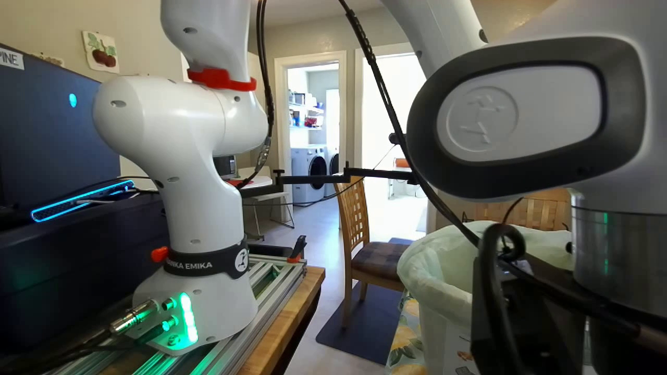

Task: Rotate the white and green bin.

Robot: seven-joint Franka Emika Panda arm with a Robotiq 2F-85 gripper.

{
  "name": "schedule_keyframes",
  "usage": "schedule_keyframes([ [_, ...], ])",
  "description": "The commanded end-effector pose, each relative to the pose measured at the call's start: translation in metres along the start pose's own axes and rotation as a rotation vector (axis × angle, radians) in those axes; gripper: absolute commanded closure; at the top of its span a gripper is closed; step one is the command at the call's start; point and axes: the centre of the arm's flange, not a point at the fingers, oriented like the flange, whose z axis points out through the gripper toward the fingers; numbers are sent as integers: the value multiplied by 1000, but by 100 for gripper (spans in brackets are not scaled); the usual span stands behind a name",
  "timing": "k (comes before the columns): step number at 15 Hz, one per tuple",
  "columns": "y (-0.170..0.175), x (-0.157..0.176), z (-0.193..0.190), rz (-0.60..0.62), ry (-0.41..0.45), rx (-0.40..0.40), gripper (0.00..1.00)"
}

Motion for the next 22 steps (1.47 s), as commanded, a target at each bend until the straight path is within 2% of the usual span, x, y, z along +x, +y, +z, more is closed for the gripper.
schedule_keyframes([
  [1, -3, 0, 2, -128, 24, 57, 0],
  [4, -14, 3, 1, -167, 25, 112, 0],
  [9, -16, 3, -37, -137, 51, 54, 0],
  [11, -14, 8, -50, -122, 77, 77, 0],
  [15, -30, 19, -63, -67, 108, 185, 0],
  [18, -49, 22, -64, -24, 92, 262, 0],
  [22, -70, 22, -61, -17, 50, 313, 0],
])
